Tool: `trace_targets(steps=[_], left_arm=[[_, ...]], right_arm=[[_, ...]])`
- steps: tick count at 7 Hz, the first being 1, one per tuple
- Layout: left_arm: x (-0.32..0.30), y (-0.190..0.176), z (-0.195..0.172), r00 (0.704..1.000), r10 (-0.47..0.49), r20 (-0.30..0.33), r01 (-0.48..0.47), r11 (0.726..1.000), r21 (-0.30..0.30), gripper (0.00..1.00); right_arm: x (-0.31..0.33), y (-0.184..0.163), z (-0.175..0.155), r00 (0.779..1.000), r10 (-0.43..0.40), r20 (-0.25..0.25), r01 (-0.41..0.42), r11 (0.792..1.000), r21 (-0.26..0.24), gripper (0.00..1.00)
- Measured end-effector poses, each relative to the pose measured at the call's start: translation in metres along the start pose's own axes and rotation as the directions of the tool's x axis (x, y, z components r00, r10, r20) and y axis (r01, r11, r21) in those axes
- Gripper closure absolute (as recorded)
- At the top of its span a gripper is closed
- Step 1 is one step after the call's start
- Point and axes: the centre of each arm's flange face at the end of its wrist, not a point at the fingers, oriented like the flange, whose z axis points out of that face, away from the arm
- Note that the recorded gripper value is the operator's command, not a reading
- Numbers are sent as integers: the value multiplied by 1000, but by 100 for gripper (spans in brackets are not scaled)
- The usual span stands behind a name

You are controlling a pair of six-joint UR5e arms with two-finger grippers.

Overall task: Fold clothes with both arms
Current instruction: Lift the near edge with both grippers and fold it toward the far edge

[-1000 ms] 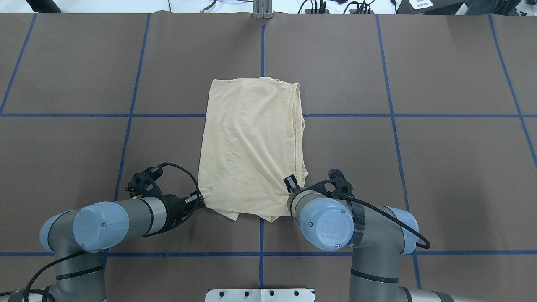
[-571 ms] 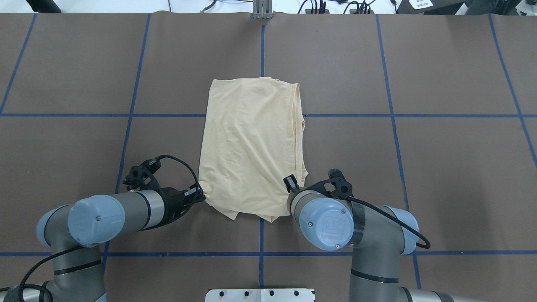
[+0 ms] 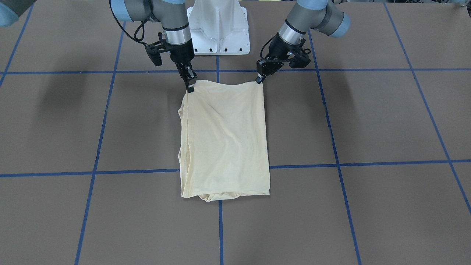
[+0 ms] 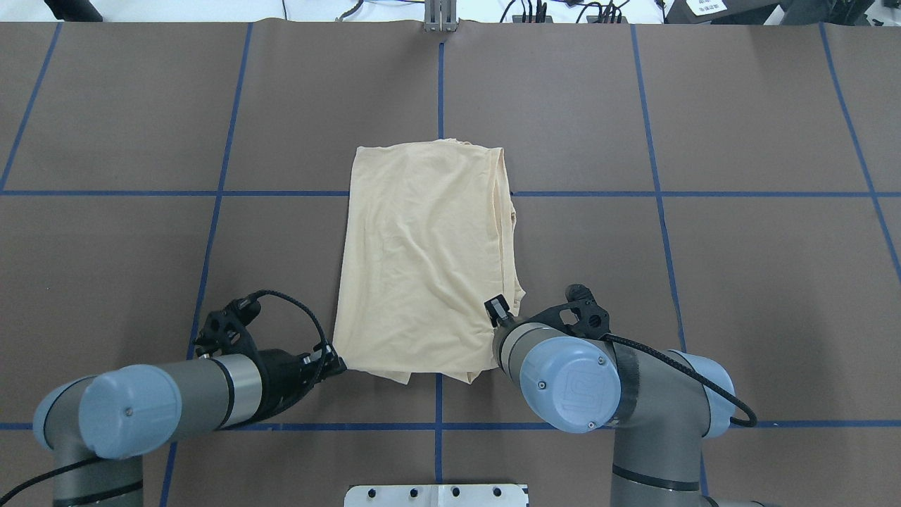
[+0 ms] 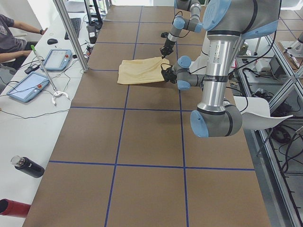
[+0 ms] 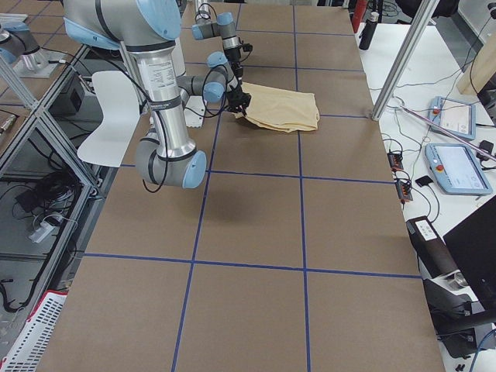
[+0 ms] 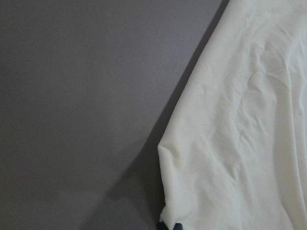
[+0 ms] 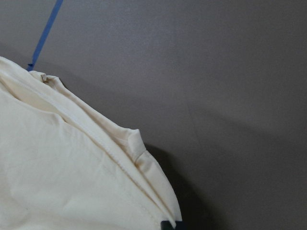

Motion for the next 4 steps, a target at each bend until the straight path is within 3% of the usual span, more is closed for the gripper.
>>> trace_targets(steps=[2, 4], left_arm=[[10, 47, -37, 997, -70, 19, 71, 995, -66, 100], [23, 57, -57, 994, -104, 17, 105, 991, -85, 100]], right_arm=[[15, -5, -24, 1000, -10, 1, 10, 999, -33, 100], [17, -13, -53, 1000, -6, 12, 7, 997, -80, 100]])
